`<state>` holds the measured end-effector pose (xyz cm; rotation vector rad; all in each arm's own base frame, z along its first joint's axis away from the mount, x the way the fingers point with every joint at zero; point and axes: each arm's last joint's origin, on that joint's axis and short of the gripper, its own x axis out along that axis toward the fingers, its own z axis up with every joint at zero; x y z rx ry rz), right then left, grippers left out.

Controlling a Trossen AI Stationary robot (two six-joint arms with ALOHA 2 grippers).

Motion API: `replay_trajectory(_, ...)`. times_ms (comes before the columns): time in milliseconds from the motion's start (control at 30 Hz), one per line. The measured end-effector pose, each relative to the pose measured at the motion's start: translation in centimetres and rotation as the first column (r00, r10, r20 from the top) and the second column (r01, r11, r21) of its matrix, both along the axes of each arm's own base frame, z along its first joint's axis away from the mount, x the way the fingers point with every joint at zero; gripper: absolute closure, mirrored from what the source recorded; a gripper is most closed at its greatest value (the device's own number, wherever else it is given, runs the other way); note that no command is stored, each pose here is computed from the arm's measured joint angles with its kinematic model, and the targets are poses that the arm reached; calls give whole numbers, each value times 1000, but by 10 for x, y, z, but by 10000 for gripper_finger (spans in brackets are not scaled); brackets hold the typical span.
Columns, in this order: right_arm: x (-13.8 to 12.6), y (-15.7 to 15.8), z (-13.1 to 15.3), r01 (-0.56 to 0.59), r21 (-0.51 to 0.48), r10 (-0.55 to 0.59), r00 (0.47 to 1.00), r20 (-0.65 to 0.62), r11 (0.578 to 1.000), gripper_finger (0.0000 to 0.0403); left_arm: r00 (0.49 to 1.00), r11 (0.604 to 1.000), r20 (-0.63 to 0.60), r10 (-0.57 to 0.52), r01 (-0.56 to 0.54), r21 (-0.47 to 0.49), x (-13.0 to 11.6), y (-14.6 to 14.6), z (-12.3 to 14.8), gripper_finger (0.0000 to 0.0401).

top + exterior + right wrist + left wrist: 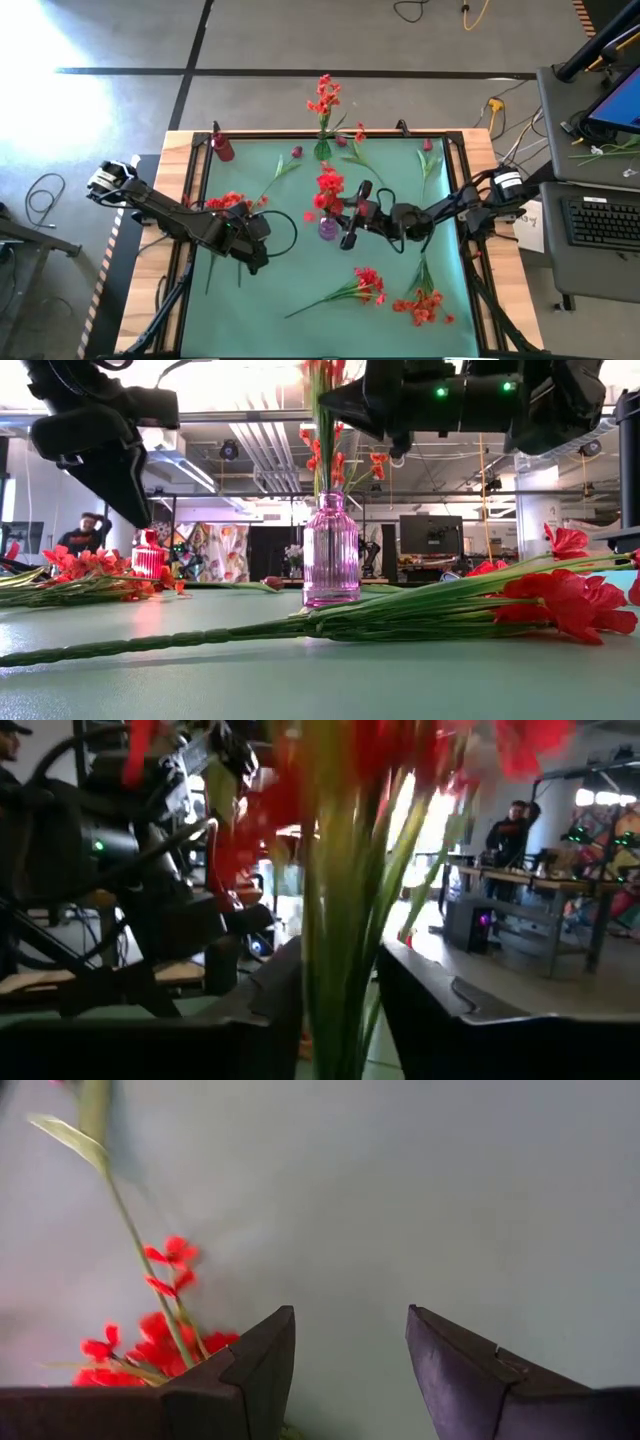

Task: Sort flowers into vase by color
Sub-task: Put the orange flowers into the purple vase, then put the center pink flower into the red vase

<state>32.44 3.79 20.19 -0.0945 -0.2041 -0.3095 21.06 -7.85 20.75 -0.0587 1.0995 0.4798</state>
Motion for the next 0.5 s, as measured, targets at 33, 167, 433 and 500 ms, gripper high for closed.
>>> replay_trajectory(33, -1, 0, 1, 0, 1, 0, 1000, -14, 1000, 267, 1000, 1000, -14, -3, 2, -19, 0, 0, 0, 223)
replay_trajectory(167, -4, 0, 3, -7, 30, 11, 992, -125, 1000, 232, 998, 995, -62, 13, -19, -97, -2, -2, 5, 223)
replay_trajectory(433, -29, 2, 24, -16, 87, 43, 947, -318, 996, 181, 968, 964, -225, 113, -162, -211, -13, -5, 26, 223)
replay_trajectory(500, -39, 3, 30, -16, 106, 53, 933, -356, 994, 172, 957, 954, -246, 157, -211, -212, -16, -7, 32, 223)
